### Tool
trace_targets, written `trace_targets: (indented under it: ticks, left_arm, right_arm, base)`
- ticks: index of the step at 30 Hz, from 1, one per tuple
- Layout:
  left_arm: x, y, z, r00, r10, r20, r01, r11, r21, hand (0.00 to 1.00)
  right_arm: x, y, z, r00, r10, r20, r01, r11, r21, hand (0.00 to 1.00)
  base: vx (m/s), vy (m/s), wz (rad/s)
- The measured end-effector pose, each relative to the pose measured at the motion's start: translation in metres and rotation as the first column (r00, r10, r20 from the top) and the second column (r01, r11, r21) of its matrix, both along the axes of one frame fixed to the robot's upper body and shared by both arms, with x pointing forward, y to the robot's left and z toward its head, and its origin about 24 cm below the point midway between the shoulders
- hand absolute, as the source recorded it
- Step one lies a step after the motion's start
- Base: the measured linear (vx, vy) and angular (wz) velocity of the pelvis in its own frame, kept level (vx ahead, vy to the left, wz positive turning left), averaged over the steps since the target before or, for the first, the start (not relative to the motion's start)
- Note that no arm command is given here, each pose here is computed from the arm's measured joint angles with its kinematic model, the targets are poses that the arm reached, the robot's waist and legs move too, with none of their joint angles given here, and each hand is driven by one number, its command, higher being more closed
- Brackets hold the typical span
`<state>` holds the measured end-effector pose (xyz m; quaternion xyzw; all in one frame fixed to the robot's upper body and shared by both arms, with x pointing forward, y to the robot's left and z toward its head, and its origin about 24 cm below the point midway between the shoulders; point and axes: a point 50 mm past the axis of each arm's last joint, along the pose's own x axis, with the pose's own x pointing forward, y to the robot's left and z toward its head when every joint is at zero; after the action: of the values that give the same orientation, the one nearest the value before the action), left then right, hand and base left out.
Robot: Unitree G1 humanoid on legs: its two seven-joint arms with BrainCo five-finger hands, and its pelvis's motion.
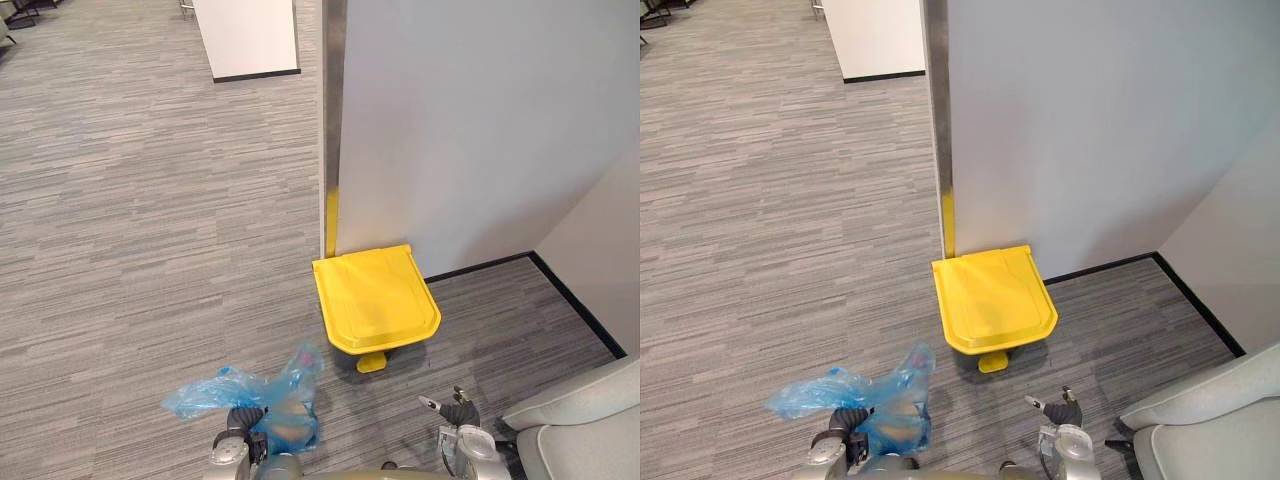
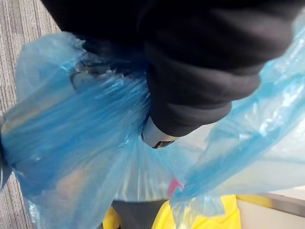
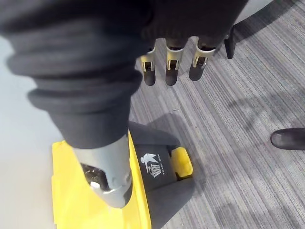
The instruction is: Gather rubbish on tea table into small bin, then transfer packed bag to large trash can.
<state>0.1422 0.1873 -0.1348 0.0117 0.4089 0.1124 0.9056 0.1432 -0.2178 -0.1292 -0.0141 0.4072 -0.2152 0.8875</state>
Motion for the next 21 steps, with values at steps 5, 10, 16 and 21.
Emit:
trace_targets:
  ticks: [5,10,16,21]
  left_arm:
    - [-0.006,0.012,-0.001,0.999,0.033,-0.012,-0.033,0.999,0.023,1.0]
    - [-0.001,0.02,0.006,0.999,0.044,0.028,-0.046,0.997,0.054,1.0]
    - [0.009,0.025,0.013,0.998,0.003,0.058,-0.008,0.996,0.088,1.0]
    - [0.024,0.018,0.018,0.995,-0.017,0.095,0.01,0.997,0.078,1.0]
  right_arm:
    - [0.004,-0.002,0.002,1.0,-0.014,0.011,0.014,1.0,-0.005,0.0]
    - [0.003,-0.004,0.002,1.0,-0.029,0.007,0.029,0.999,-0.018,0.0]
    - [-0.01,-0.011,-0.001,0.997,-0.081,-0.016,0.081,0.997,-0.019,0.0]
    - [-0.02,-0.041,0.003,0.975,-0.222,-0.006,0.222,0.974,-0.051,0.0]
  base:
    - [-0.05,0.001,-0.25]
    - [-0.03,0.076,-0.1]
    - [0.09,0.025,0.47]
    - [0.27,-0.155,0.76]
